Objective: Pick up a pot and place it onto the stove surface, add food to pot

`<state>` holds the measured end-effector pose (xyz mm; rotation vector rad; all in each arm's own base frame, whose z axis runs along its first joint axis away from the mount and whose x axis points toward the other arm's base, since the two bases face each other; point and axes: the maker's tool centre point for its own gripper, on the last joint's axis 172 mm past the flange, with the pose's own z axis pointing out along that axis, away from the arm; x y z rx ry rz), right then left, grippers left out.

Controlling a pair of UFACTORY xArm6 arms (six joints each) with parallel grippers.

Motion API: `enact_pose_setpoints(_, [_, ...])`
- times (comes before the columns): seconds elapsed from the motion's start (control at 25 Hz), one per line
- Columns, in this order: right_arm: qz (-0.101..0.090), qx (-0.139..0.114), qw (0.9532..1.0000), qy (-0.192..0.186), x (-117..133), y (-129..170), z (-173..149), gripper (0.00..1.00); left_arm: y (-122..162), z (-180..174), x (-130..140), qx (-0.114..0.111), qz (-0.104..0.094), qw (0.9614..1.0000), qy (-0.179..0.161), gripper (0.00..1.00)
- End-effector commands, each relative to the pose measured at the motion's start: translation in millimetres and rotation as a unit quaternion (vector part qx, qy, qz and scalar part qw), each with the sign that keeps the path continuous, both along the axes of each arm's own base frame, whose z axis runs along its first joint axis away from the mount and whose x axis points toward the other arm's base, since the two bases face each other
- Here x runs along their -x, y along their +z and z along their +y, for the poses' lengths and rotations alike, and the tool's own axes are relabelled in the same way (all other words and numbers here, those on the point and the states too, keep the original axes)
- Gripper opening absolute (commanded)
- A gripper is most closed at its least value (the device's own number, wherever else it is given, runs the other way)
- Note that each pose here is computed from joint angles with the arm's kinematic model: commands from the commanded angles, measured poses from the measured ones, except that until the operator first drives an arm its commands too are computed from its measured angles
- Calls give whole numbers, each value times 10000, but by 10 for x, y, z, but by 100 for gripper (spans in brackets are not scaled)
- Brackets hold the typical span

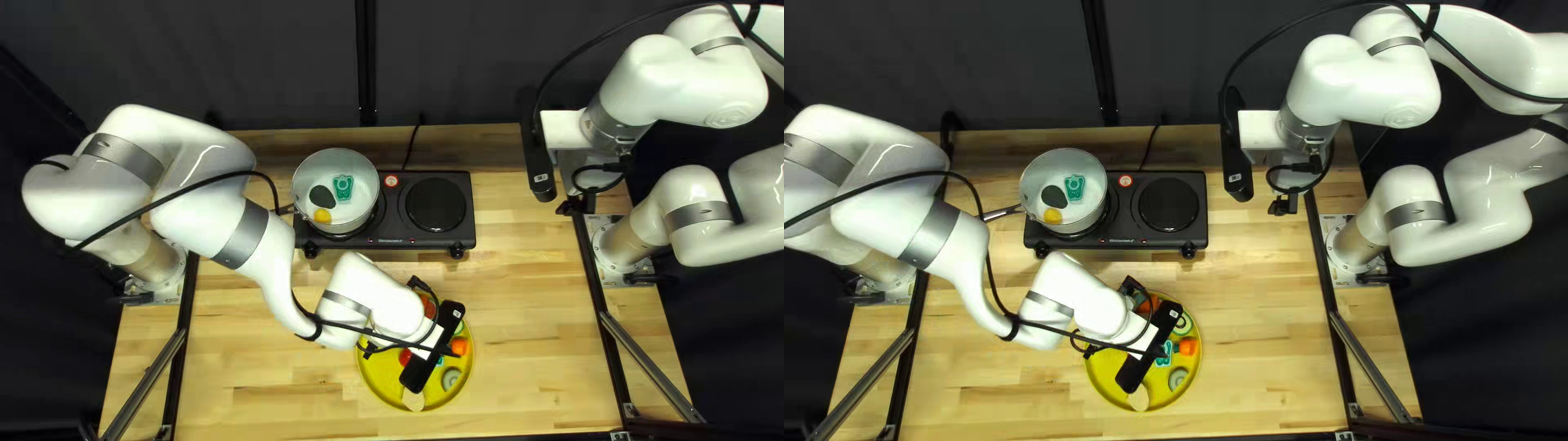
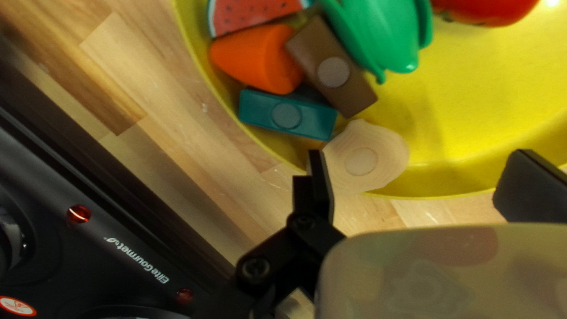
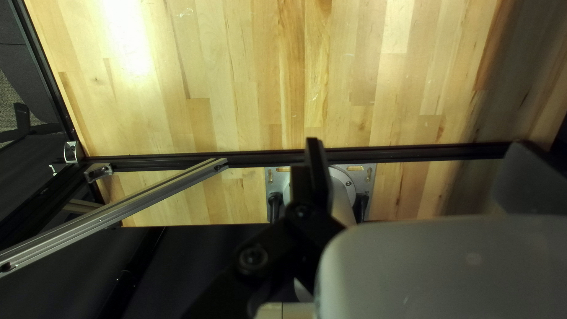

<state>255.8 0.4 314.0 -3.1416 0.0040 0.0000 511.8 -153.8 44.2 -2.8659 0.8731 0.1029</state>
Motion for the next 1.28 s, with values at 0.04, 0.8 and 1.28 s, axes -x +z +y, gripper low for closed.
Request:
enact_pose_setpoints(0.04, [0,0,10000,0,0,0,0,100,-63,75,1,-27,-35,10000,7,100])
enact_pose_setpoints(0.8, [0,0,10000,0,0,0,0,100,-206,164,16,-32,-40,10000,44,0])
enact_pose_setpoints(1.28, [0,0,10000,0,0,0,0,100,-206,164,16,-32,-40,10000,44,0])
